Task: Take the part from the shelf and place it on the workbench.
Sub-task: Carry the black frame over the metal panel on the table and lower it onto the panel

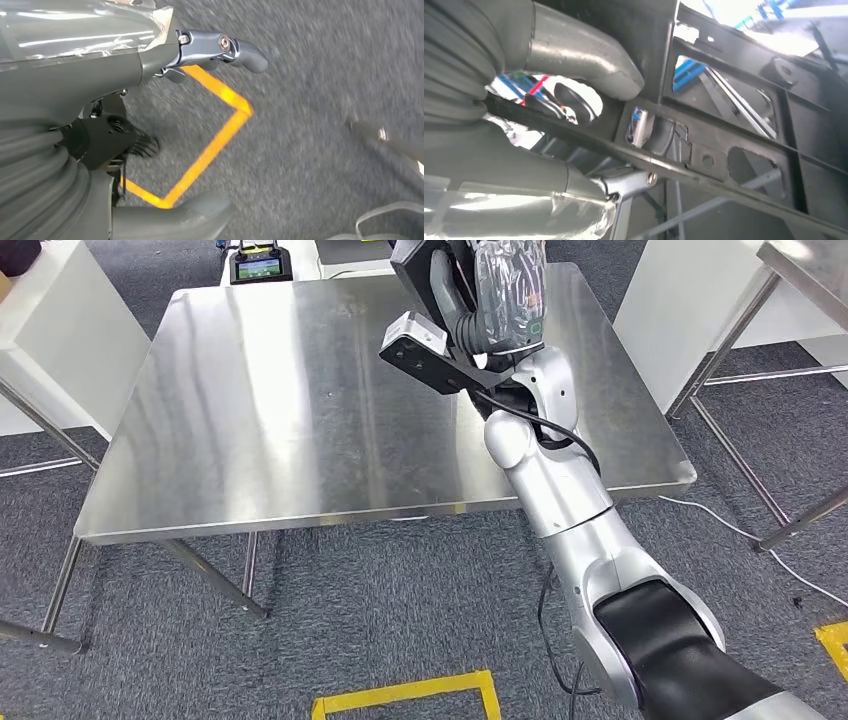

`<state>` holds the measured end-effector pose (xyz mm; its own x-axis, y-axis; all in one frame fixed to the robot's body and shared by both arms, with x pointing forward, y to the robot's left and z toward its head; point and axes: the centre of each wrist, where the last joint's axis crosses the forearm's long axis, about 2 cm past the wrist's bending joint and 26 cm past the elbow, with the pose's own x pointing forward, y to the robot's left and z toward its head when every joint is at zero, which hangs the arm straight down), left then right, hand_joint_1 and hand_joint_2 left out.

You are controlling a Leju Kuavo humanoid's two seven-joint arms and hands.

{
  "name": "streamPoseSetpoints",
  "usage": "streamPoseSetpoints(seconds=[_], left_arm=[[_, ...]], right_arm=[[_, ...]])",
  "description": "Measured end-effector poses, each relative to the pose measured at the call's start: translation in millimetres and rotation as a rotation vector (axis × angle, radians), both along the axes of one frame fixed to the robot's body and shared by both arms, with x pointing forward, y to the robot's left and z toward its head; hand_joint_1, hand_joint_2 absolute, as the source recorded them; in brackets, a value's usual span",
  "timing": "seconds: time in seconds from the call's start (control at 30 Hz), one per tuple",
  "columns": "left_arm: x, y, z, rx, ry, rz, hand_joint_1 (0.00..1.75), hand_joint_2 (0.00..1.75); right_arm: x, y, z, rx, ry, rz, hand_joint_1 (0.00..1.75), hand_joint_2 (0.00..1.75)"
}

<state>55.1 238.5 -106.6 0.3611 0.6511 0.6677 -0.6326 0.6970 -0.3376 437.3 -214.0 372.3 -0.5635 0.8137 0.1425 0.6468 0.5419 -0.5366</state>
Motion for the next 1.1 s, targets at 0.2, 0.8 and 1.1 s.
streamPoseSetpoints(seconds=[0.2, 0.8, 1.1], left_arm=[[-3.7, -1, -0.4, -0.004, 0.021, 0.014, 0.00, 1.75], [-10.0, -7, -0.8, -0.020, 0.038, 0.036, 0.00, 1.75], [-5.6, -6, -0.2, 0.014, -0.016, 0.065, 0.00, 1.75]], right_arm=[[2, 5, -13, 0.005, 0.036, 0.012, 1.75, 1.75], [8, -5, -41, -0.013, 0.104, -0.016, 1.75, 1.75], [19, -10, -22, -0.044, 0.073, -0.051, 1.75, 1.75]])
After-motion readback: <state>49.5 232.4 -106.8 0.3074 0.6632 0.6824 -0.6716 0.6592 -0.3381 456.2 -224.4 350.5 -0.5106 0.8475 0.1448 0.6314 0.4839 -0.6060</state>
